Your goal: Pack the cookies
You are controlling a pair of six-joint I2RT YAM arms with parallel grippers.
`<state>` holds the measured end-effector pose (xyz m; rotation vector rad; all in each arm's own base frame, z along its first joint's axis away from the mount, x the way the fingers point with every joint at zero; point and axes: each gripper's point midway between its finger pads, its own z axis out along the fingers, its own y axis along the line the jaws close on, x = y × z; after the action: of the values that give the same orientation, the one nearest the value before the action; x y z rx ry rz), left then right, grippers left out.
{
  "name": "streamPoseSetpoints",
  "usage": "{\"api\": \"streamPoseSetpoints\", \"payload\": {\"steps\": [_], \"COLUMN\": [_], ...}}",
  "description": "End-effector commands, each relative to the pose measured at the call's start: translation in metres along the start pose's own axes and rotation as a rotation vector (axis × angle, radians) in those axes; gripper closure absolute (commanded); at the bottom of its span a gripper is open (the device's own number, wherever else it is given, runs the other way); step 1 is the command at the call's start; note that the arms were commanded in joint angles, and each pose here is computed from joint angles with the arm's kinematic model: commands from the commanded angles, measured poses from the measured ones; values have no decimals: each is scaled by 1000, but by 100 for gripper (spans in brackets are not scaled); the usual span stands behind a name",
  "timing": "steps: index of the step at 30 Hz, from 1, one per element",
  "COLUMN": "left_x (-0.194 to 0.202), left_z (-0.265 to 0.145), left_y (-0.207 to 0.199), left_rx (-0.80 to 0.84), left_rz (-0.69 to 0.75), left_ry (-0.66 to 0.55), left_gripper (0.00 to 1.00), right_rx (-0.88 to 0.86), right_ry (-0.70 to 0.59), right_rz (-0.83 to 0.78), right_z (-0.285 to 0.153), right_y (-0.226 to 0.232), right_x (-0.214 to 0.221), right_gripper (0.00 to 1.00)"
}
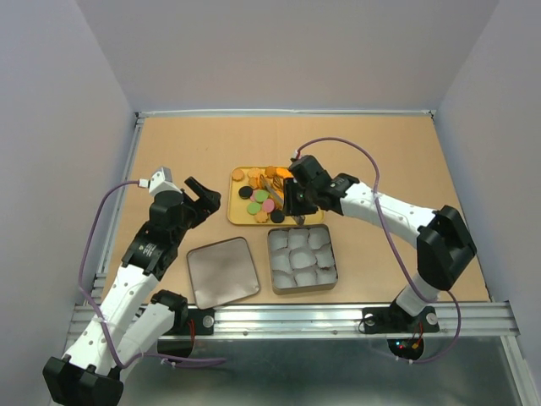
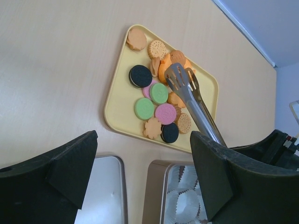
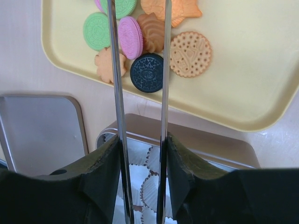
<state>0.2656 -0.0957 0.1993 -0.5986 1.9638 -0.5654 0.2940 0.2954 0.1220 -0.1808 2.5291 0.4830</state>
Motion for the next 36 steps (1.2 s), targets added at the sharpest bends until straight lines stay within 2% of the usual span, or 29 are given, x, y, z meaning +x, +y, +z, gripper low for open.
{"api": "streamPoseSetpoints", "payload": {"steps": [1,4,10,17,26,30,36], "left_x": [0,0,0,0,-8,-10,-18], "left_z": [2,2,2,1,0,2,6], "left_y": [0,0,1,0,-5,-8,-19], "left_rx": [15,16,18,22,24,27,43], "left_rz": [4,6,3,3,9,15,25], "left_ry": [-15,-14,-17,-15,-32,-35,-38], "left_gripper": [9,9,9,9,10,10,11], "right_rx": [23,21,14,-21,-90,-72,-113], "right_ry": [21,50,69,-12,-116,-140,-126], "right_rz": [11,18,41,31,27,11,10], "right_z": [10,14,13,-7,-52,-65,-96], "right_y": [-5,-6,-8,4,23,17,19], "right_x": [12,21,30,4,-32,-35,-29], "right_gripper": [55,58,70,74,78,82,83]}}
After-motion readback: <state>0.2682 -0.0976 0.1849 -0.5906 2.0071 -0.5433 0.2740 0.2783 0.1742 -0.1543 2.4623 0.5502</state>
